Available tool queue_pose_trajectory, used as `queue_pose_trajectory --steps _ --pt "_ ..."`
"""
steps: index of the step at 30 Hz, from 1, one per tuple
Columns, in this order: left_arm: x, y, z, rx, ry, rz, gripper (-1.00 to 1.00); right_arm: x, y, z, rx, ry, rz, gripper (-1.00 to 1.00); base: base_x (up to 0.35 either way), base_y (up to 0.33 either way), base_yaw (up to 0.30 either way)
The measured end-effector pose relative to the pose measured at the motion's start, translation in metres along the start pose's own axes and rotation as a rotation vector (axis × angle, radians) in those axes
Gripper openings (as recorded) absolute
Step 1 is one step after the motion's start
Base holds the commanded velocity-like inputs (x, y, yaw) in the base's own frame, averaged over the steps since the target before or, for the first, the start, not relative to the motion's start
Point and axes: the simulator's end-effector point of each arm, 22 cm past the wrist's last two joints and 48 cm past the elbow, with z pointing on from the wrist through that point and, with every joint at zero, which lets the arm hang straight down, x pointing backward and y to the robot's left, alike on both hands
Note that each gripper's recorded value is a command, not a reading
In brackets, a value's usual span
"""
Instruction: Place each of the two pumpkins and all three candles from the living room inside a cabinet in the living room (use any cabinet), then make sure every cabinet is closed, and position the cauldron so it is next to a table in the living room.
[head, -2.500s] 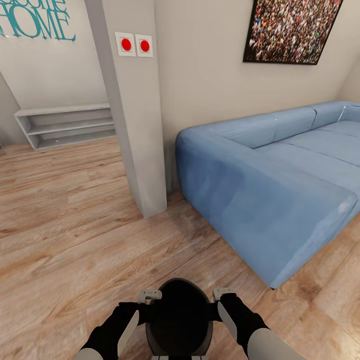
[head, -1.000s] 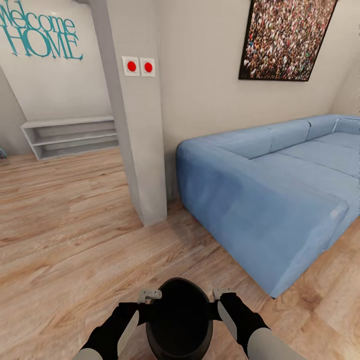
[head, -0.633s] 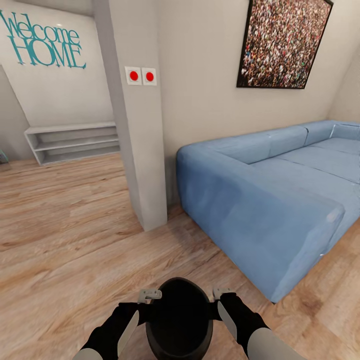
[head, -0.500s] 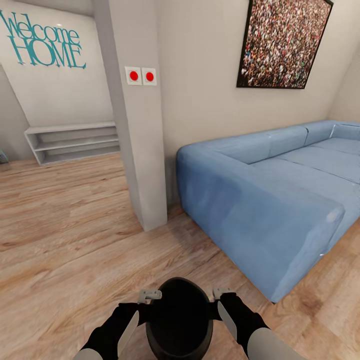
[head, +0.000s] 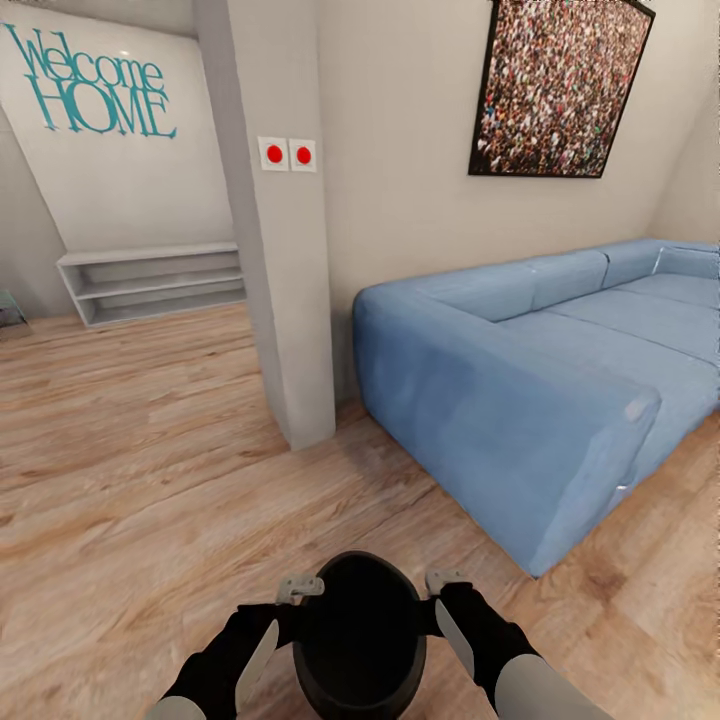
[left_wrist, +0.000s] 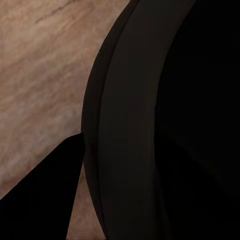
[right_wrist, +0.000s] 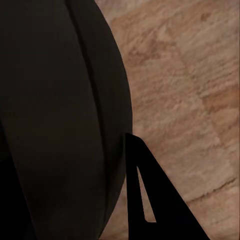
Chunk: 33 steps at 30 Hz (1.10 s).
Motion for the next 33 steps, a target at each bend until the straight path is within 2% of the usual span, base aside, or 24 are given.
queue_pose_trajectory --steps 11,23,33 --pt "0.0 0.0 0.0 0.0 0.0 0.0 -1.0 0.0 0.0 0.0 0.0 0.0 0.0 -1.0 -0.226 0.0 0.0" --pt "-0.002 0.001 -0.002 -0.005 0.002 0.003 -1.0 0.0 0.001 0.0 -0.004 -0.001 0.006 -1.0 -0.014 0.0 0.0" --pt "-0.019 -0.002 -0.016 -0.005 -0.039 0.011 -1.0 -0.016 0.002 -0.017 -0.002 -0.042 0.001 -1.0 0.0 0.0 0.0"
